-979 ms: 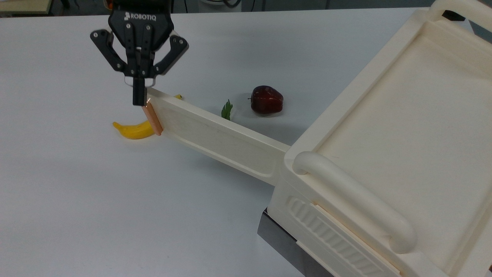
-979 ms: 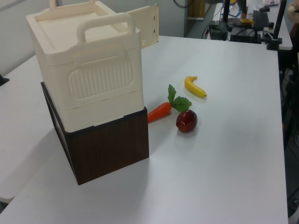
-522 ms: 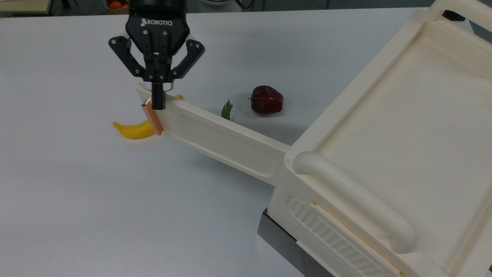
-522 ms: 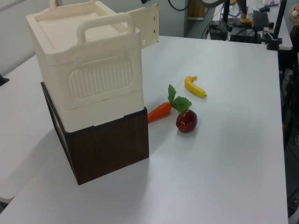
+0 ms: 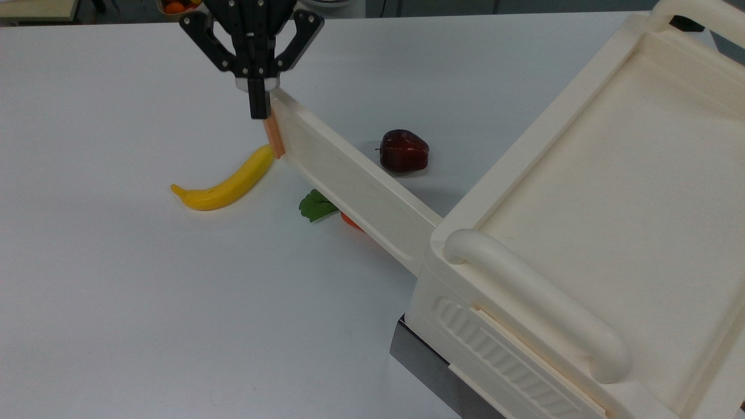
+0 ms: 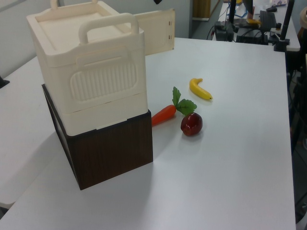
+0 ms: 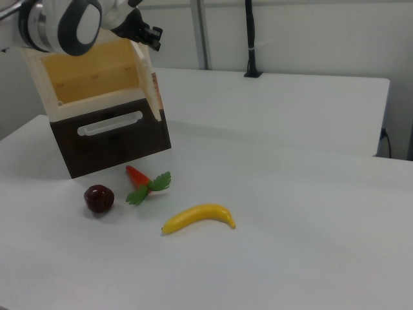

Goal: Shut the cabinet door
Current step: 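Continue pushing the door until it shuts against the cabinet front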

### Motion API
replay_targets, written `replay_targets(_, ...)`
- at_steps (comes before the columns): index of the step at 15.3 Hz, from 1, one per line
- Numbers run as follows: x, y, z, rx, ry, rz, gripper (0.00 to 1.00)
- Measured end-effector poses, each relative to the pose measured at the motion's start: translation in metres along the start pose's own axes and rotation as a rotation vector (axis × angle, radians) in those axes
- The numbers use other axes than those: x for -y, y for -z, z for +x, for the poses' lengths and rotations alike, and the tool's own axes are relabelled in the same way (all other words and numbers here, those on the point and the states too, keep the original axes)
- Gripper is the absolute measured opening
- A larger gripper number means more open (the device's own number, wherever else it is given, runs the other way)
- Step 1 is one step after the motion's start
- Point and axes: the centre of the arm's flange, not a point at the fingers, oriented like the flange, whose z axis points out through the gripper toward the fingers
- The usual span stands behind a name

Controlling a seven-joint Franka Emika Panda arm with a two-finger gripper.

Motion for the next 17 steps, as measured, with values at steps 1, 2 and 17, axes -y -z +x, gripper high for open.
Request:
replay_targets(1, 0.002, 0.005, -0.002, 0.03, -0.004, 0.008, 0.01)
replay_targets(2, 0.006, 0.008, -0.004, 0.061, -0.002, 0.017, 0.01)
replay_targets(17, 0.148, 0.015, -0.042, 0.261, -0.13, 0.202, 0.01)
